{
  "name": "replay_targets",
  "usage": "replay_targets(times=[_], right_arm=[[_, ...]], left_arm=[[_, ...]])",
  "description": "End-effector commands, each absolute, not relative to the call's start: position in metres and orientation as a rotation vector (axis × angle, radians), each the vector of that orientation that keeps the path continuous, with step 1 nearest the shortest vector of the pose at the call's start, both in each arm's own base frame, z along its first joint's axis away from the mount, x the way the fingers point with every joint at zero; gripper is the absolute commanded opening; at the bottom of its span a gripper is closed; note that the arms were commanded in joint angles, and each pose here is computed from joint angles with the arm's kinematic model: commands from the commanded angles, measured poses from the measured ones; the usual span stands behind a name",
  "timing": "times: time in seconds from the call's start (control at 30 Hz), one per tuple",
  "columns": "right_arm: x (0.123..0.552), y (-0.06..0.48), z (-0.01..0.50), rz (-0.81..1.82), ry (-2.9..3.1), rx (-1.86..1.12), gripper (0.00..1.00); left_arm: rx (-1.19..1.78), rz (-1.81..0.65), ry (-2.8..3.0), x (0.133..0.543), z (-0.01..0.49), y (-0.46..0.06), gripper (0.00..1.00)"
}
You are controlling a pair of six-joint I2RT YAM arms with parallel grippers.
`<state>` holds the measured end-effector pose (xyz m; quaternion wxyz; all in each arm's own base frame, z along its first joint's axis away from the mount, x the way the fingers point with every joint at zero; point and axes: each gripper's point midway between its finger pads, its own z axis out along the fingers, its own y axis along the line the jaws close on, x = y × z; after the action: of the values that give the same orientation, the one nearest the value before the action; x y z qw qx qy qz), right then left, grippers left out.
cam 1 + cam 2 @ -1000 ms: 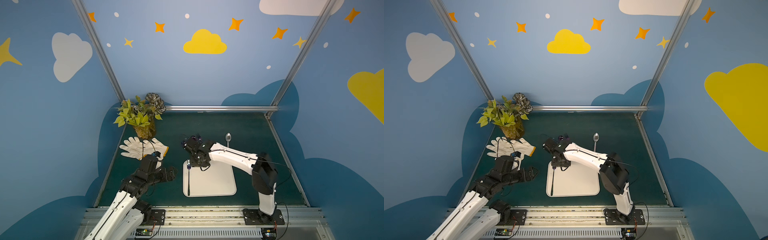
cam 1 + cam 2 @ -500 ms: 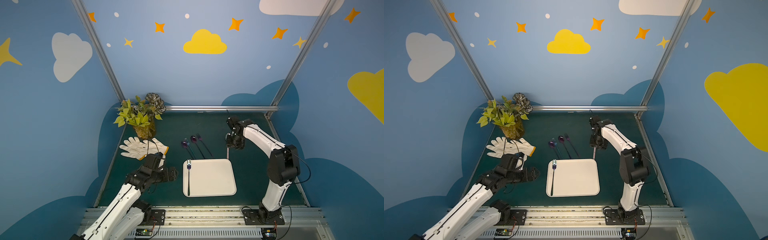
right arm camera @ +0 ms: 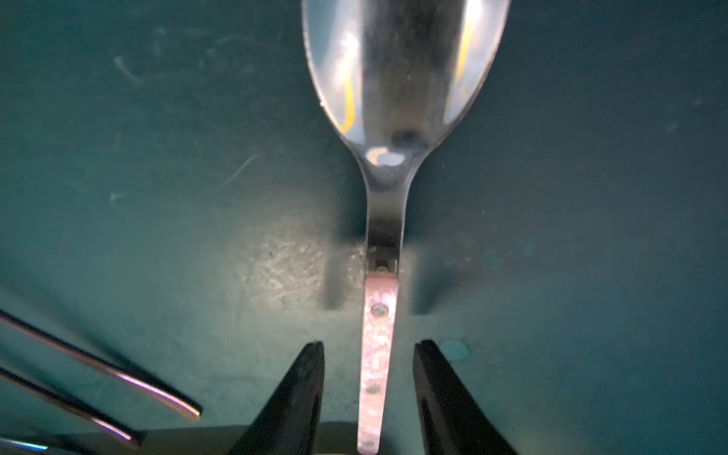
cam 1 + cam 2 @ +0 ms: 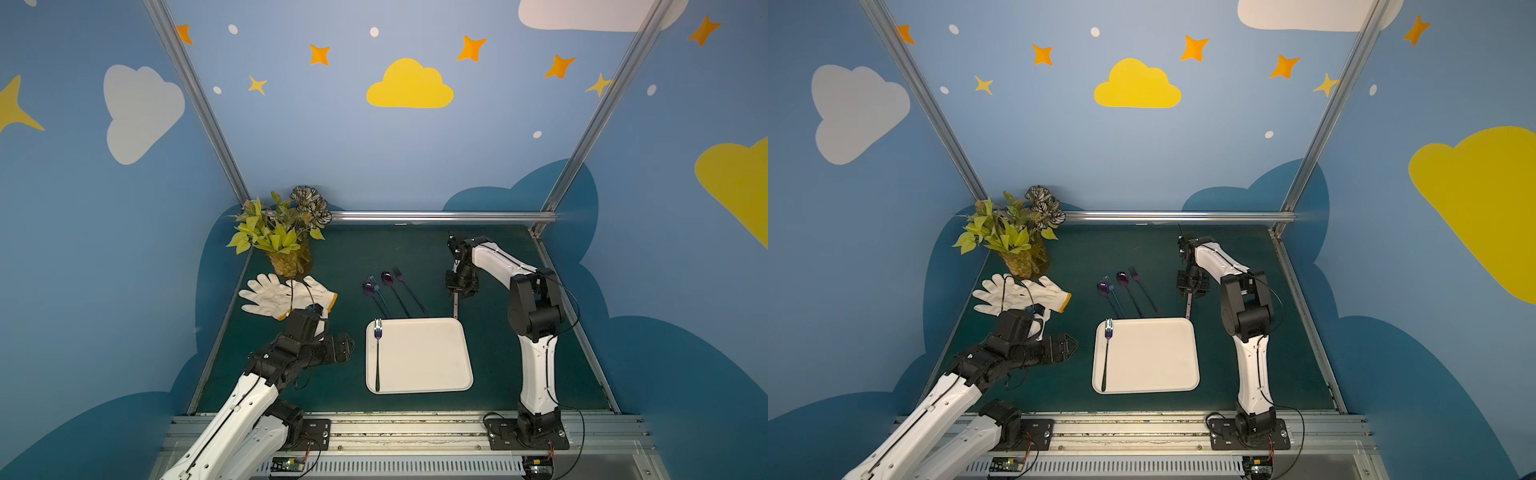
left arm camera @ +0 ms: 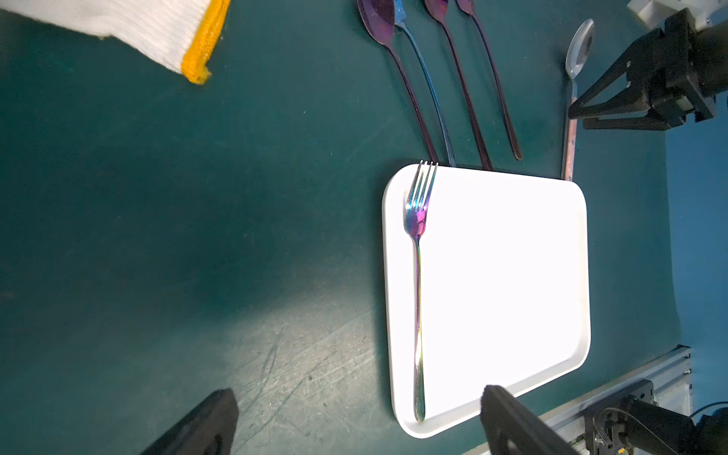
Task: Set the spoon and fork side by side
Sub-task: Pick up the spoon from the center of the board.
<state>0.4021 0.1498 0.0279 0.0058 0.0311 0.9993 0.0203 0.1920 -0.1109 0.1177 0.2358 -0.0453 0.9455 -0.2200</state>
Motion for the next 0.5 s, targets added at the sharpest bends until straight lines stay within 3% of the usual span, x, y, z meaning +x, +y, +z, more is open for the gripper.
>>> replay_targets(times=[0.0,0.27,0.47], right_arm=[[0.408,0.146,0.018,0.082,3.143,0.096,0.38],[0.409,0.149,0.003,0.098,3.157,0.091,0.22],[0.418,0.144,0.009,0.042,3.119,0.041,0.00]], left_arm=[[-0.141,-0.585,2.590,0.192,0.121,-0.108,1.00],[-0.146,-0.567,2.600,0.193,0.119,-0.106,1.00],[-0.142,-0.567,2.598,0.193,0.120,-0.106,1.00]])
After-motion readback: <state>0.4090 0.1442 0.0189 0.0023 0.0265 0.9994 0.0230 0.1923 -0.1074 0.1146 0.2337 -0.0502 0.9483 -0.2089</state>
